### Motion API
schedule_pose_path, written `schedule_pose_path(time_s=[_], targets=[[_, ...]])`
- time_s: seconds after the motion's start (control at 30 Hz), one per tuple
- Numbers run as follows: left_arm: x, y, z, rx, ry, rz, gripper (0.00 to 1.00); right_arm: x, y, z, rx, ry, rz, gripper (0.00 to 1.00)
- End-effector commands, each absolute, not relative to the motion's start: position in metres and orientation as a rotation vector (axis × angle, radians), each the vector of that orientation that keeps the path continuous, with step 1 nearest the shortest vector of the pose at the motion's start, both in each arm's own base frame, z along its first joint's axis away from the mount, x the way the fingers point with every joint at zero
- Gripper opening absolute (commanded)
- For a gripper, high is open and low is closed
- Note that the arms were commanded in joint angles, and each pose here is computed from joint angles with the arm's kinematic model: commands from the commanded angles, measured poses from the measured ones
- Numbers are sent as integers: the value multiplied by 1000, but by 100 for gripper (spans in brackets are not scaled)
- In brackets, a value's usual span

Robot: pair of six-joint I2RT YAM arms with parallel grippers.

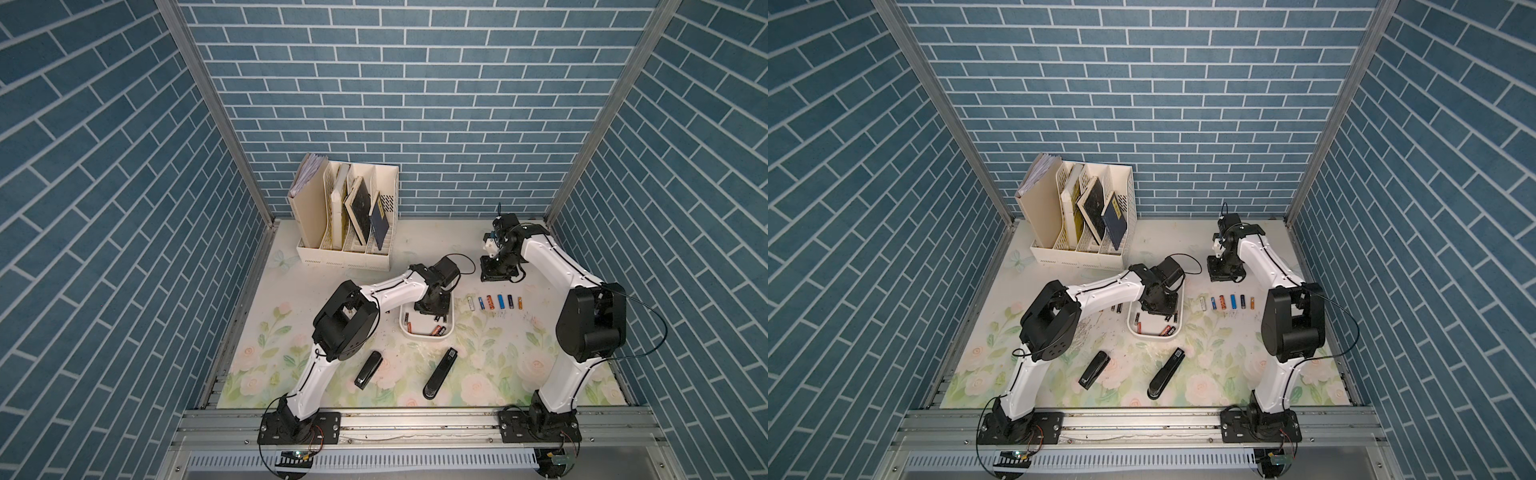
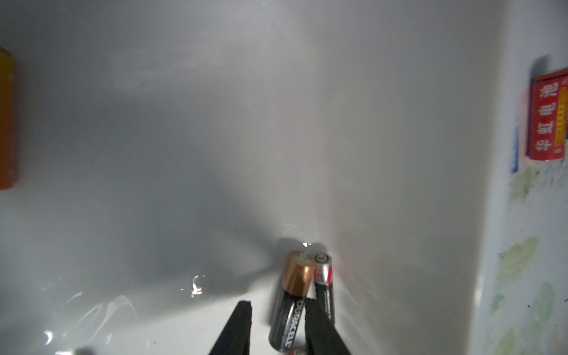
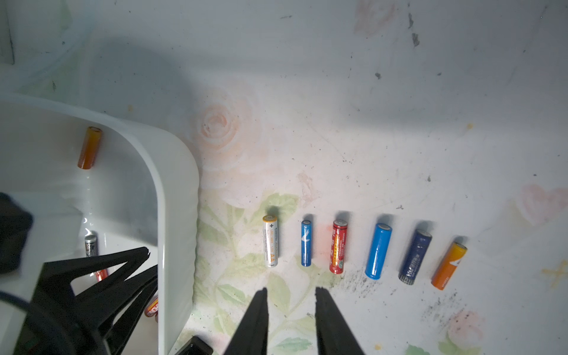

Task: Take the batteries out of the storage box
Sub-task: Pick up the battery from the storage box.

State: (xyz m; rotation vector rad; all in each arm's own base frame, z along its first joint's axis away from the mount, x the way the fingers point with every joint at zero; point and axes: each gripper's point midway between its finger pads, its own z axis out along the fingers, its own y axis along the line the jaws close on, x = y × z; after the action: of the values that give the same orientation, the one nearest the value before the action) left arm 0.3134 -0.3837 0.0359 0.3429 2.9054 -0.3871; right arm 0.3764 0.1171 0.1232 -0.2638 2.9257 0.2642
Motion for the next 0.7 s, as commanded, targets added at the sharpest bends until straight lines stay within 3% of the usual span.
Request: schedule_pose_path(time_s=[0.0, 0.67], targets=[[310, -379, 25, 356, 2927, -315, 35, 371, 119, 122, -296, 2946, 266, 30], [315, -365, 13, 413, 2954, -73, 25, 371, 118, 121, -300, 2950, 264, 30]])
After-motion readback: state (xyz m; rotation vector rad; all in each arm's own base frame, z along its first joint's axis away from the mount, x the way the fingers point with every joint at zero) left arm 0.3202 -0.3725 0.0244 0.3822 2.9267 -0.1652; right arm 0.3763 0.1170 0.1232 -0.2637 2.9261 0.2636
